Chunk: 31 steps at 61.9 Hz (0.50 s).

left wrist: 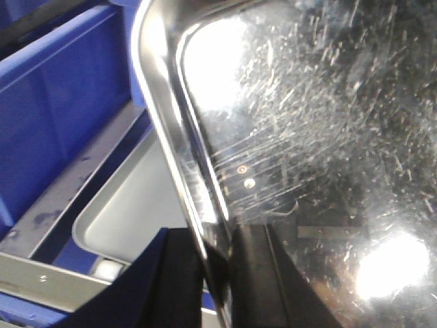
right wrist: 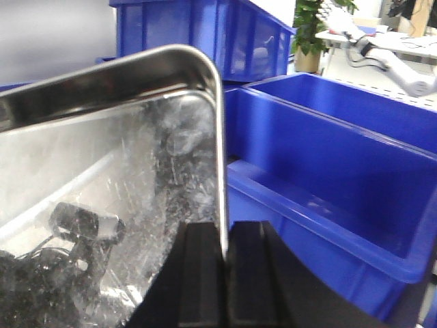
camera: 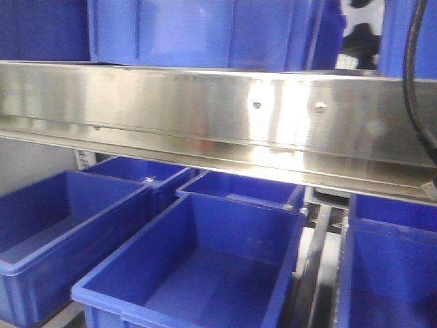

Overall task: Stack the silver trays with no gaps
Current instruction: 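Align the base in front of the second shelf holding the tray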

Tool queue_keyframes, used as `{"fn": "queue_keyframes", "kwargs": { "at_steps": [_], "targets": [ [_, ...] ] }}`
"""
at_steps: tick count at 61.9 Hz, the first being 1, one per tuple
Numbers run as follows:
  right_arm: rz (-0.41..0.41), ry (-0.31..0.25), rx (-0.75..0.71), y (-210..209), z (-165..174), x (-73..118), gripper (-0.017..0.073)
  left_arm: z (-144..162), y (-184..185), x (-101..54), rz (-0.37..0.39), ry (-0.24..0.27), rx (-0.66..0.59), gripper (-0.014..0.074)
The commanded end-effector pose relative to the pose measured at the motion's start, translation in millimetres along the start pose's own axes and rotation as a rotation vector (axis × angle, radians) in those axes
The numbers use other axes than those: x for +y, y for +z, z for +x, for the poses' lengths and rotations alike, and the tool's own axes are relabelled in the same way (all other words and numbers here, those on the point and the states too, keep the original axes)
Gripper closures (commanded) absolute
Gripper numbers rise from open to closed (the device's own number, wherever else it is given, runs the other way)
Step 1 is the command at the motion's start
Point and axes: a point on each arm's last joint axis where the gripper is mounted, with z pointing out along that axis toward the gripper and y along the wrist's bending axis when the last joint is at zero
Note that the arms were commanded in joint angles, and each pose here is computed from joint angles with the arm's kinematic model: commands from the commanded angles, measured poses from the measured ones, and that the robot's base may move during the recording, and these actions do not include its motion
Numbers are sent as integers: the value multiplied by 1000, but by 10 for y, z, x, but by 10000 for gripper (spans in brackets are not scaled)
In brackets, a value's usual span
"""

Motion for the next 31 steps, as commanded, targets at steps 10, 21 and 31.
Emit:
{"fn": "queue_keyframes", "kwargs": {
  "at_steps": [10,21,31],
  "targets": [
    [-243,29,-162,-28,-117,303,628,-101,-50,-142,106,-8,-106,610],
    [-243,29,-162,-28,-117,303,628,-101,-50,-142,106,-8,-106,610],
    [-243,29,-162,-28,-117,303,628,-101,-50,-142,106,-8,-106,610]
  ]
}}
